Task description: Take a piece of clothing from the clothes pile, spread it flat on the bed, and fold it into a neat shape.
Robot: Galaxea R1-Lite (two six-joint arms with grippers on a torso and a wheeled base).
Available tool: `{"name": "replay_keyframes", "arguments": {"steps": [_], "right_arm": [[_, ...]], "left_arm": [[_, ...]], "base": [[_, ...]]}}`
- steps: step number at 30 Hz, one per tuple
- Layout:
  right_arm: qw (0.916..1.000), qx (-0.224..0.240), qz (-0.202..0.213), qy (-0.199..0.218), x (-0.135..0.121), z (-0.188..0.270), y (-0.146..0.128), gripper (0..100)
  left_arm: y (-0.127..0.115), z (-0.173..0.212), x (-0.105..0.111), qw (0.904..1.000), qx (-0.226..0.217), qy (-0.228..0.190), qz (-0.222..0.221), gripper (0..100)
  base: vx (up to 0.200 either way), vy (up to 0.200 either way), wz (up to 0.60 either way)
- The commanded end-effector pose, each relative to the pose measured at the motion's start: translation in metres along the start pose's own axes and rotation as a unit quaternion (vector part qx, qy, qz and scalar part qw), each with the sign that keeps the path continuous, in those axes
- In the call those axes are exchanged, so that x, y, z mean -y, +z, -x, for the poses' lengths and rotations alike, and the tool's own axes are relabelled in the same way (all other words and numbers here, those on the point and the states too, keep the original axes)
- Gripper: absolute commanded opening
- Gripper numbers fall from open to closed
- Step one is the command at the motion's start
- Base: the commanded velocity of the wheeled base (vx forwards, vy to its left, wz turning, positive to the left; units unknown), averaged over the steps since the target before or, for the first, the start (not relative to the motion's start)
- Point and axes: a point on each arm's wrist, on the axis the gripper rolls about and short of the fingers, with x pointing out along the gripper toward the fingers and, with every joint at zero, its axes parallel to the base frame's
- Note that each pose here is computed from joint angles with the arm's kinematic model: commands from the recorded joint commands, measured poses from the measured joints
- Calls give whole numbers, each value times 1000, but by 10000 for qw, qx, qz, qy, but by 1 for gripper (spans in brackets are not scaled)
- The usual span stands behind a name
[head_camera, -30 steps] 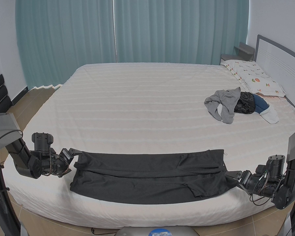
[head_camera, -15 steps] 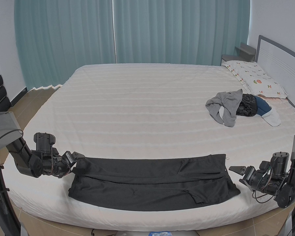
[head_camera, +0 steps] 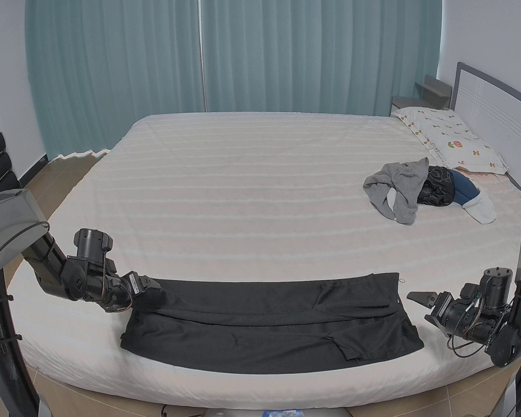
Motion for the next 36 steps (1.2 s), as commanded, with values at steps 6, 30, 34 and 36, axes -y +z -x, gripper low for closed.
{"name": "replay_keyframes", "arguments": {"steps": [6,30,34,36], "right_arm": [[10000,-75,-22,-58,2,2,-4,100],[9999,-139,-10,-74,3,0,-6,100],[9999,-123,-23,-77,3,0,-5,100],[9999,-128,-11,-73,3,0,-5,100]], "left_arm": [[-17,-10,-1,9988,-311,91,-374,100],[-17,-10,4,9988,-196,231,-393,0],[-13,-4,7,9990,-102,179,-392,0],[-12,-3,7,9991,-89,173,-380,0]], "base": [[0,0,0],[0,0,0],[0,0,0],[0,0,0]]}}
